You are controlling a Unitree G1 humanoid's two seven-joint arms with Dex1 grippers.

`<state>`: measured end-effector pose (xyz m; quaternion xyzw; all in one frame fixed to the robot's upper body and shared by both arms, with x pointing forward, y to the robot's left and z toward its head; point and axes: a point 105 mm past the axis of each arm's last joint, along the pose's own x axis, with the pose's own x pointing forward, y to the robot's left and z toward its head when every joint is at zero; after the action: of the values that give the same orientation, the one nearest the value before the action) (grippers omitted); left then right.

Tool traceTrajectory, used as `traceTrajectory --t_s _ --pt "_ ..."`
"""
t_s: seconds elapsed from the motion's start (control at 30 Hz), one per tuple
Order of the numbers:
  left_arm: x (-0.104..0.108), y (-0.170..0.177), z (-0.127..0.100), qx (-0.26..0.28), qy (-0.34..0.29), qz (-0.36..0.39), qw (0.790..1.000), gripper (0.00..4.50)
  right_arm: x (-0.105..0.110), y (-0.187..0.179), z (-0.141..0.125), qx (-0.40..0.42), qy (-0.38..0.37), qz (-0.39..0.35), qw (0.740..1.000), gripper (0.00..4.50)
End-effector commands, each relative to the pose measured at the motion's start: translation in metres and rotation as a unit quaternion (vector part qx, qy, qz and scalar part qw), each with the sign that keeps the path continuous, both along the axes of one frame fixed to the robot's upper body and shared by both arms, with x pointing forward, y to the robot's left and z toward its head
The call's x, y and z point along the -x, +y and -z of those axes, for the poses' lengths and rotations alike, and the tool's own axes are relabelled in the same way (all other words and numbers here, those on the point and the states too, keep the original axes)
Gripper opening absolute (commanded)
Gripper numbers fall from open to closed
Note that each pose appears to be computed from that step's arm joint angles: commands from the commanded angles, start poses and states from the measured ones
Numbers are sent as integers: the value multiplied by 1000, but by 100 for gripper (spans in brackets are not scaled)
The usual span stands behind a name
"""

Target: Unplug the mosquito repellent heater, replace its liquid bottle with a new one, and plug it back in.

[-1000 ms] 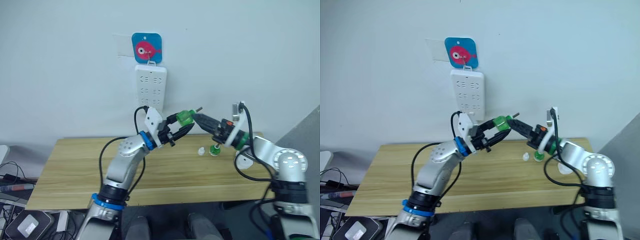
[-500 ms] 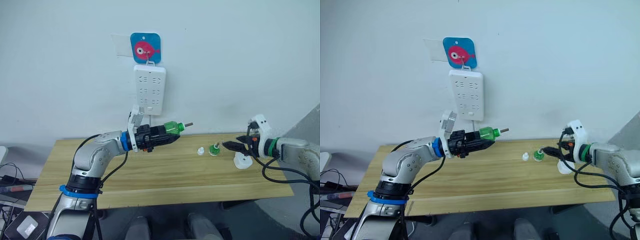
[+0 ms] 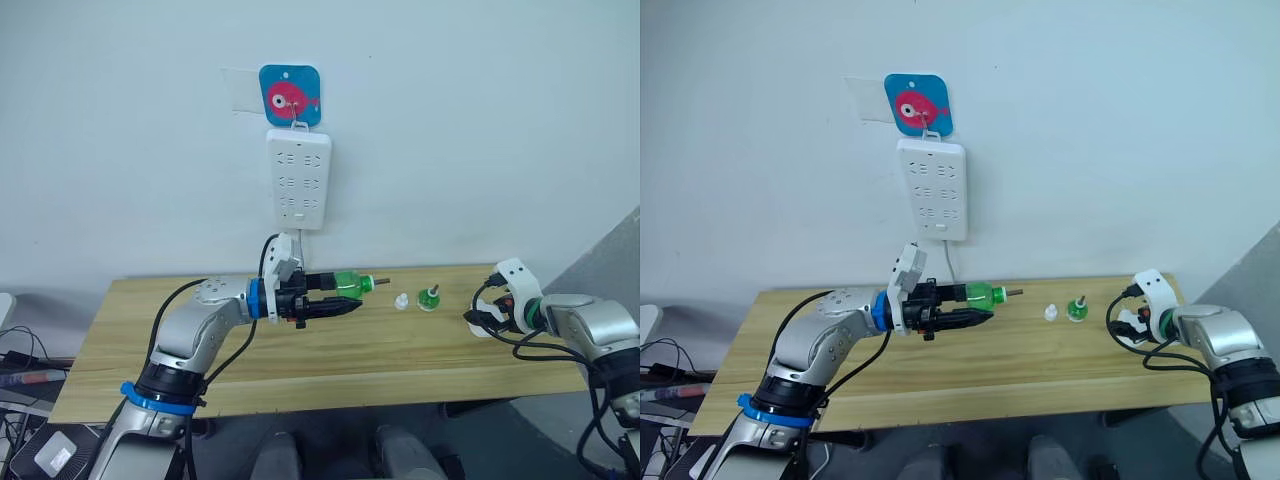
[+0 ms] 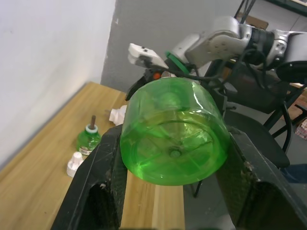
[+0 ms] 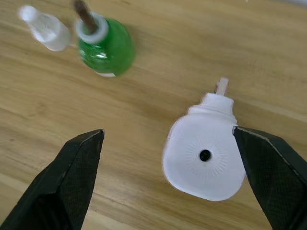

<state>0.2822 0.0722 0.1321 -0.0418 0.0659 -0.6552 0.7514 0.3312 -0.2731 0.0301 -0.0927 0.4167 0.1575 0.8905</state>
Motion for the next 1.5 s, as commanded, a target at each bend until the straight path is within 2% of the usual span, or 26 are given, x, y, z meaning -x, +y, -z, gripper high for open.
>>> traceTrajectory --t_s 0.03,0.33,0.7,0.8,0.9,1.07,1.1,1.2,1.27,1.33,1.43,1.5 --pt "7 -5 -10 5 -31 10 999 222 -8 -11 -3 -1 2 48 999 448" --pt "13 -4 -8 0 -32 3 999 222 -11 -21 14 -1 46 109 993 448" --pt "17 -5 -7 -2 -33 -2 999 222 -17 -19 19 3 57 96 994 448" --pt "17 -4 -6 -8 -34 -1 999 222 -17 -18 19 -8 63 98 993 395" --pt "17 -4 -5 -10 -33 0 999 222 -15 -20 20 -9 70 99 993 294" --pt "17 -5 -6 -9 -38 1 999 222 -15 -24 12 -22 64 100 993 295" --pt "16 -5 -7 -6 -42 0 999 222 -15 -22 5 -40 62 95 993 295" --pt "15 -6 -9 0 -51 -2 999 222 -13 1 -25 -179 69 58 980 295" --pt "18 -9 -8 6 -57 4 998 222 -8 21 -66 -323 68 29 943 295" --pt "20 -13 -10 17 -63 7 998 222 9 33 -105 -417 77 -15 906 295" --pt "19 -17 -19 38 -70 6 997 222 32 44 -142 -492 104 -58 863 295" --pt "17 -18 -25 47 -81 2 996 222 37 50 -160 -523 100 -89 842 295"
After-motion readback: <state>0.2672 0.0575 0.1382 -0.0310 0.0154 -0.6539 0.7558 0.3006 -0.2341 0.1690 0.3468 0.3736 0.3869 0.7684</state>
